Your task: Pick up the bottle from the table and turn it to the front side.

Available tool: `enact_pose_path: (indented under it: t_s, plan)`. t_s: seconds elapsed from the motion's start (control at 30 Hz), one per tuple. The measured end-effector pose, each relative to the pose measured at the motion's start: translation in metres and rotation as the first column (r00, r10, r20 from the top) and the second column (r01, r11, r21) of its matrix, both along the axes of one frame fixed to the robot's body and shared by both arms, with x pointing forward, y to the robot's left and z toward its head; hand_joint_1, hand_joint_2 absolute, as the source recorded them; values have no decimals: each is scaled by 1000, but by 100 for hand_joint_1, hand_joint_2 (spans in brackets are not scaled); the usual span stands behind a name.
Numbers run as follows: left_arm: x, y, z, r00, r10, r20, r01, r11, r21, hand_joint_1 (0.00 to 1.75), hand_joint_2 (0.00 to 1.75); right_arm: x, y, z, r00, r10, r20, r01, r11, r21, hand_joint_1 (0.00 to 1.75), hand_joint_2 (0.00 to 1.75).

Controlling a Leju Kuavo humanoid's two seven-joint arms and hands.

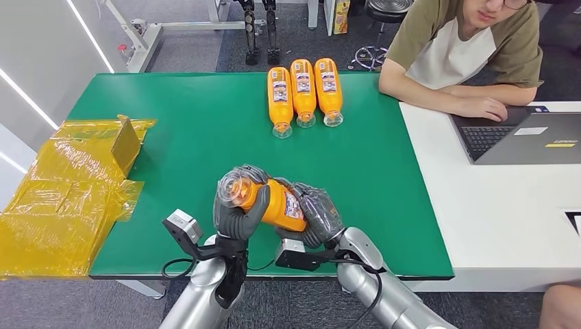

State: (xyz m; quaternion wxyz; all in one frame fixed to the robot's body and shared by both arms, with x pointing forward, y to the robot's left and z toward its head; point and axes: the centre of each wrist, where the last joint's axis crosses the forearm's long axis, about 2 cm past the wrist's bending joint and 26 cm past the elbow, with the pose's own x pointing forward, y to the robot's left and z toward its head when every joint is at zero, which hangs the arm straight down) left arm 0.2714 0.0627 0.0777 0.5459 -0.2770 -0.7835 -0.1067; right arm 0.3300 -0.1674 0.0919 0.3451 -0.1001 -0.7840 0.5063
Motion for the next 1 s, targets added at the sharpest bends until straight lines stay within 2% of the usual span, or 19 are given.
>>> enact_pose_path:
  t_s: [0.43,0.53,0.6,0.7,0.77,0.87,1.0]
  plan:
    - [4,-2,3,999,39,-2,-39,999,19,175,175,-15,19,-4,997,-65,51,51,970,238,0,175]
    - [6,0,3,995,98,20,-99,993,59,175,175,-25,24,-5,994,-94,59,71,944,322,0,175]
    - [8,5,4,980,188,71,-196,972,131,175,175,-36,29,-5,991,-116,66,83,922,377,0,175]
    - [20,25,12,911,356,209,-402,881,251,175,175,-56,36,-6,988,-139,64,95,886,455,0,175]
    - [30,46,16,863,414,289,-493,814,308,175,175,-68,39,-6,987,-147,56,101,862,498,0,175]
    - [51,83,22,804,436,405,-584,706,401,175,175,-82,43,-6,987,-155,35,111,830,546,0,175]
    - [90,133,39,717,428,550,-692,534,486,175,175,-101,48,-6,988,-156,12,120,799,590,0,175]
